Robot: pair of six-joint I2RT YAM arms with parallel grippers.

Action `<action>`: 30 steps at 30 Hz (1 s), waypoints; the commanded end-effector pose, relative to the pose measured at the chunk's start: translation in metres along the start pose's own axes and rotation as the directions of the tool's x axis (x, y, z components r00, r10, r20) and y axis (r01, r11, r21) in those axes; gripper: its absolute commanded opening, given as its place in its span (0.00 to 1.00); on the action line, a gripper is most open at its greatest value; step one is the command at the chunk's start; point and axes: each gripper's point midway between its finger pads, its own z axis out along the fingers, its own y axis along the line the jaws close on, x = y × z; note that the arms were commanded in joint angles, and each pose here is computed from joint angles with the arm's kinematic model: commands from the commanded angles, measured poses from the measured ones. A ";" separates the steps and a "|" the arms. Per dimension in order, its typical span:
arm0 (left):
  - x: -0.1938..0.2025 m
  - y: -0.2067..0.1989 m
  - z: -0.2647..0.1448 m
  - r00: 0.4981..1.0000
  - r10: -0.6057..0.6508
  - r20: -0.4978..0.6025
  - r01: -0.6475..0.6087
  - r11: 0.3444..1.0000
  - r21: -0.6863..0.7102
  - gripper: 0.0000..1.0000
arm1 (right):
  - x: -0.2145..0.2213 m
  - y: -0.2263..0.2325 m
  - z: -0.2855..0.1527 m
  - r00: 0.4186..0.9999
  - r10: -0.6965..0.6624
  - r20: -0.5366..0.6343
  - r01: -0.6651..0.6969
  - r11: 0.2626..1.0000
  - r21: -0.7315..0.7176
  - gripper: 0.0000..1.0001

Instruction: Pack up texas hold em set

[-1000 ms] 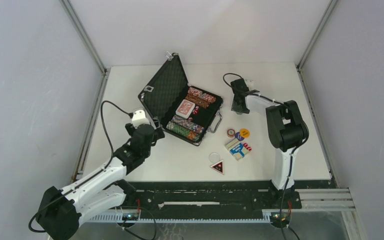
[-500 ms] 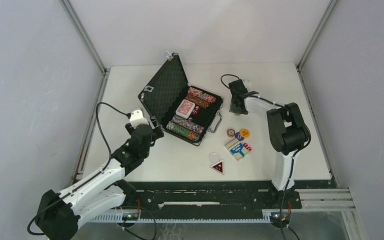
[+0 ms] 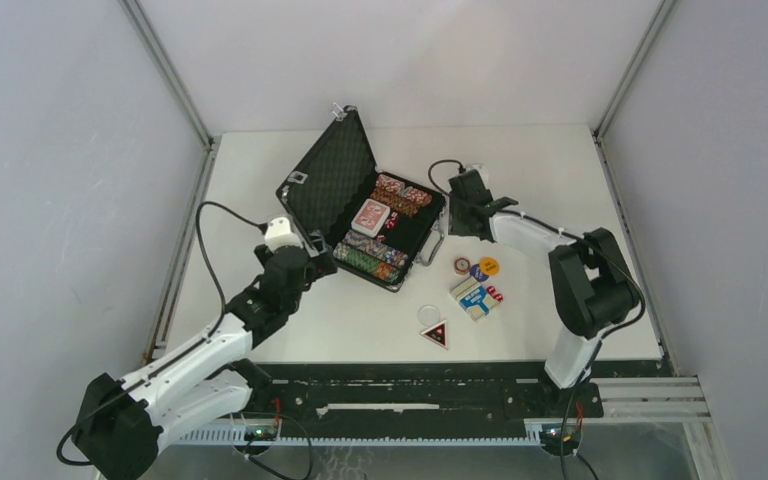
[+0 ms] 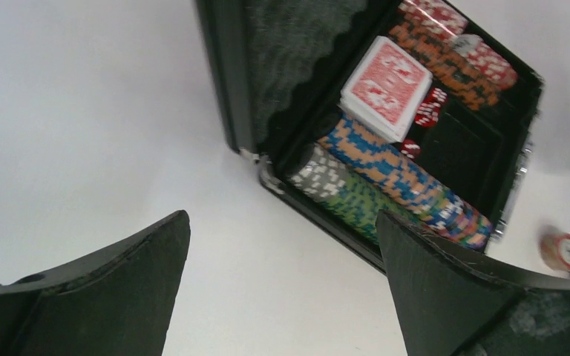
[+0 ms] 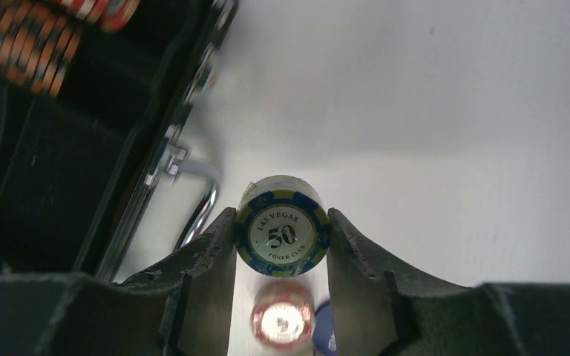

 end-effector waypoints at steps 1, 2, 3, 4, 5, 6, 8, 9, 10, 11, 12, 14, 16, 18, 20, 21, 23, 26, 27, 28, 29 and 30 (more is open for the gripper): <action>-0.044 -0.057 -0.008 0.995 -0.104 0.004 0.101 0.977 0.190 1.00 | -0.019 0.023 -0.037 0.982 -0.087 0.167 0.099 0.993 -0.063 0.00; -0.049 -0.063 -0.009 0.995 -0.102 -0.002 0.100 0.974 0.203 1.00 | -0.016 0.028 -0.042 0.978 -0.102 0.183 0.118 0.990 -0.081 0.00; -0.053 -0.067 -0.008 0.996 -0.094 -0.008 0.094 0.974 0.208 1.00 | -0.014 0.035 -0.047 0.973 -0.115 0.200 0.138 0.985 -0.106 0.00; -0.057 -0.072 -0.007 0.997 -0.082 -0.011 0.083 0.973 0.217 1.00 | -0.012 0.040 -0.051 0.968 -0.129 0.215 0.158 0.979 -0.127 0.00; -0.066 -0.080 -0.008 0.997 -0.079 -0.006 0.078 0.968 0.237 1.00 | -0.011 0.044 -0.055 0.963 -0.139 0.229 0.174 0.974 -0.144 0.00; -0.067 -0.085 -0.006 0.998 -0.067 -0.015 0.068 0.966 0.249 1.00 | -0.009 0.048 -0.059 0.959 -0.149 0.240 0.191 0.969 -0.159 0.00; -0.079 -0.105 -0.005 0.998 -0.050 -0.032 0.057 0.949 0.311 1.00 | -0.008 0.054 -0.065 0.951 -0.169 0.257 0.219 0.959 -0.180 0.00; -0.081 -0.113 -0.003 0.998 -0.036 -0.046 0.050 0.940 0.339 1.00 | -0.008 0.057 -0.068 0.947 -0.178 0.266 0.234 0.953 -0.193 0.00; -0.084 -0.121 -0.002 0.998 -0.027 -0.064 0.049 0.929 0.367 1.00 | -0.008 0.059 -0.072 0.943 -0.183 0.277 0.244 0.948 -0.205 0.00; -0.086 -0.127 -0.001 0.996 -0.020 -0.086 0.052 0.920 0.390 0.99 | -0.008 0.061 -0.076 0.938 -0.188 0.291 0.256 0.942 -0.217 0.00; -0.087 -0.131 0.002 0.994 -0.018 -0.107 0.060 0.911 0.408 0.96 | -0.008 0.062 -0.080 0.933 -0.190 0.305 0.266 0.935 -0.233 0.00; -0.089 -0.135 0.006 0.988 -0.044 -0.146 0.105 0.890 0.444 0.92 | -0.009 0.063 -0.091 0.918 -0.184 0.350 0.285 0.922 -0.261 0.00; -0.092 -0.139 0.011 0.980 -0.070 -0.185 0.154 0.858 0.490 0.91 | -0.010 0.065 -0.101 0.901 -0.190 0.390 0.316 0.903 -0.290 0.00; -0.090 -0.146 0.011 0.971 -0.062 -0.232 0.181 0.824 0.537 0.92 | -0.008 0.068 -0.111 0.887 -0.204 0.414 0.352 0.879 -0.322 0.00; -0.085 -0.156 0.010 0.963 -0.039 -0.267 0.195 0.787 0.586 0.94 | -0.005 0.075 -0.120 0.879 -0.217 0.425 0.386 0.846 -0.367 0.00; -0.081 -0.163 0.007 0.956 -0.027 -0.292 0.211 0.754 0.621 0.95 | -0.003 0.078 -0.124 0.876 -0.222 0.429 0.401 0.829 -0.390 0.00; -0.078 -0.178 -0.002 0.946 -0.010 -0.325 0.245 0.679 0.692 0.95 | 0.001 0.086 -0.132 0.872 -0.227 0.434 0.423 0.795 -0.434 0.00; -0.069 -0.185 -0.006 0.930 0.015 -0.366 0.274 0.636 0.722 0.95 | 0.009 0.096 -0.140 0.861 -0.246 0.446 0.459 0.754 -0.469 0.00; -0.068 -0.186 -0.007 0.929 0.020 -0.371 0.276 0.631 0.725 0.96 | 0.011 0.098 -0.141 0.855 -0.259 0.449 0.473 0.744 -0.472 0.00; -0.067 -0.187 -0.007 0.927 0.024 -0.374 0.278 0.625 0.730 0.96 | 0.013 0.100 -0.143 0.850 -0.269 0.453 0.486 0.734 -0.475 0.00; -0.066 -0.188 -0.009 0.925 0.028 -0.379 0.283 0.614 0.736 0.96 | 0.016 0.102 -0.145 0.844 -0.282 0.456 0.499 0.724 -0.476 0.00; -0.064 -0.190 -0.009 0.920 0.034 -0.389 0.291 0.605 0.741 0.96 | 0.018 0.104 -0.147 0.839 -0.289 0.460 0.509 0.714 -0.480 0.00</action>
